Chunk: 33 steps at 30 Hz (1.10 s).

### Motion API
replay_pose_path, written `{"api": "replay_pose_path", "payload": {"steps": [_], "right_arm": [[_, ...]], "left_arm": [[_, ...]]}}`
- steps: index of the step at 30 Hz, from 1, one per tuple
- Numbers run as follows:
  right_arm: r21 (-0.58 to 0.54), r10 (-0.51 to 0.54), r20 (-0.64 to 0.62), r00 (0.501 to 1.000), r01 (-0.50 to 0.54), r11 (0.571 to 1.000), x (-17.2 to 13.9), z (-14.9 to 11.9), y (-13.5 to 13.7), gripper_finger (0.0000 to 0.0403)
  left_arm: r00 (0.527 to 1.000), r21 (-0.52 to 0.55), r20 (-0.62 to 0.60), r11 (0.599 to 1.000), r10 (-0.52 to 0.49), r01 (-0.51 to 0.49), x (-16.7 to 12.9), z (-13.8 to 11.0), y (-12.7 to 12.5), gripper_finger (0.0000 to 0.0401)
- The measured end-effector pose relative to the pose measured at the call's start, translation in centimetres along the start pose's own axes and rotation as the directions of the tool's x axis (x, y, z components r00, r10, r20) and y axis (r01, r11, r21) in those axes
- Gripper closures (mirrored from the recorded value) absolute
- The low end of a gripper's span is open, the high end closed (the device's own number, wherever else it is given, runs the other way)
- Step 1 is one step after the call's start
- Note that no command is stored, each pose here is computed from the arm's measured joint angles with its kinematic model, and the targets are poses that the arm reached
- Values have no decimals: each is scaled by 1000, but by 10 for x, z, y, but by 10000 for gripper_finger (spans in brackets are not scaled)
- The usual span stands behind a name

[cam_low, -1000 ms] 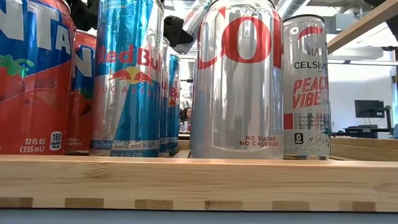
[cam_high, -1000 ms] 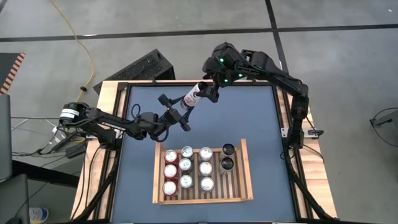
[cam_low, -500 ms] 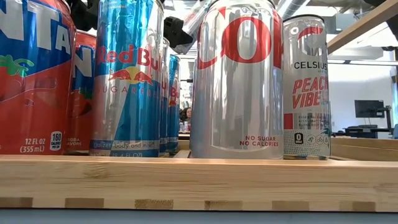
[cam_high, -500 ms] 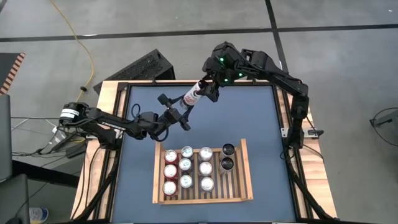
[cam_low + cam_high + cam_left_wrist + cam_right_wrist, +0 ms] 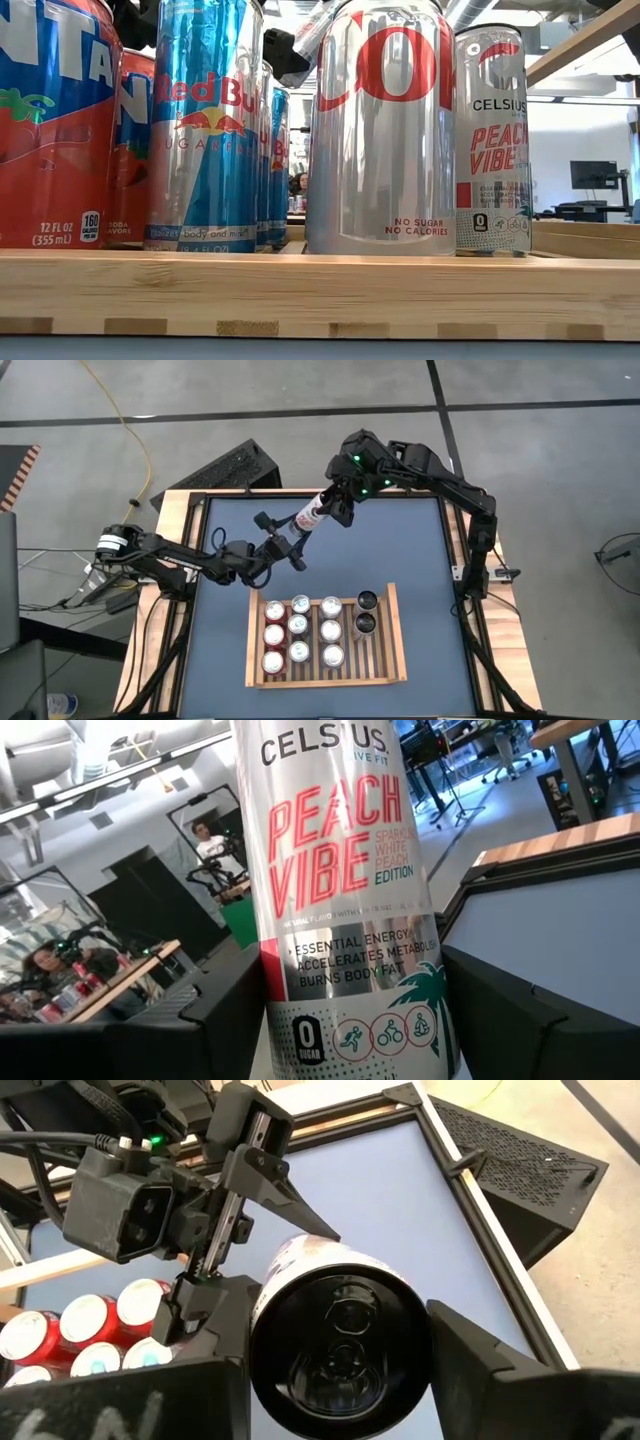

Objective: Place canned beverage on shelf
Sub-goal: Put the white-pink soda can on the shelf aligned with the other white-pink soda can

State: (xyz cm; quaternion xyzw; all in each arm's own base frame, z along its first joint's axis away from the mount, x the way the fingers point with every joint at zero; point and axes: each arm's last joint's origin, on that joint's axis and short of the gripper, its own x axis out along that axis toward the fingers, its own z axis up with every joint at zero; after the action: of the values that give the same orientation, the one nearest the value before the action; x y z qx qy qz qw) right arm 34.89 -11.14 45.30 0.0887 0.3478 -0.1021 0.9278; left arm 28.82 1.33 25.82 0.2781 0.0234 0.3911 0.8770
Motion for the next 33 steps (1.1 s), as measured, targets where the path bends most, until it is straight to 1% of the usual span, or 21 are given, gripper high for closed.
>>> {"api": "replay_pose_path", "payload": {"steps": [3, 6, 10, 15, 18, 22, 25, 27, 31, 33], "right_arm": [[-17, 0, -4, 1000, 0, 1000, 0, 0, 4, 227], [-35, 0, -12, 1000, -1, 999, -1, -1, 5, 227], [-52, 3, -34, 999, -4, 999, -2, -4, 6, 227], [-88, -21, -74, 997, 14, 996, -2, -7, 8, 227], [-122, -45, -102, 994, 32, 992, 1, -10, 10, 227], [-138, -82, -89, 993, 70, 988, 0, -9, 12, 227], [-132, -87, -156, 984, 67, 989, -2, -16, 12, 227], [-141, -95, -199, 975, 67, 988, -2, -20, 15, 227], [-220, -200, -294, 935, 137, 966, -5, -32, 30, 227], [-259, -220, -309, 925, 141, 956, -10, -36, 42, 227]], "left_arm": [[1000, 14, -4, 1000, 5, -5, 0, 0, 0, 152], [1000, 54, -5, 999, 4, -4, -1, 0, 0, 148], [1000, 109, 1, 994, -7, 7, -5, 3, -3, 128], [1000, 142, -6, 990, -19, 20, -9, 6, -5, 102], [999, 132, 5, 991, -33, 32, -11, 9, -4, 99], [998, 140, -7, 989, -56, 56, -11, 8, -4, 99], [999, 121, -28, 992, -44, 47, -13, 9, 1, 99], [997, 114, -47, 991, -59, 64, -16, 10, 2, 99], [994, 90, -58, 991, -98, 103, -28, 18, 12, 99], [992, 80, -71, 991, -105, 111, -35, 23, 19, 99]]}}
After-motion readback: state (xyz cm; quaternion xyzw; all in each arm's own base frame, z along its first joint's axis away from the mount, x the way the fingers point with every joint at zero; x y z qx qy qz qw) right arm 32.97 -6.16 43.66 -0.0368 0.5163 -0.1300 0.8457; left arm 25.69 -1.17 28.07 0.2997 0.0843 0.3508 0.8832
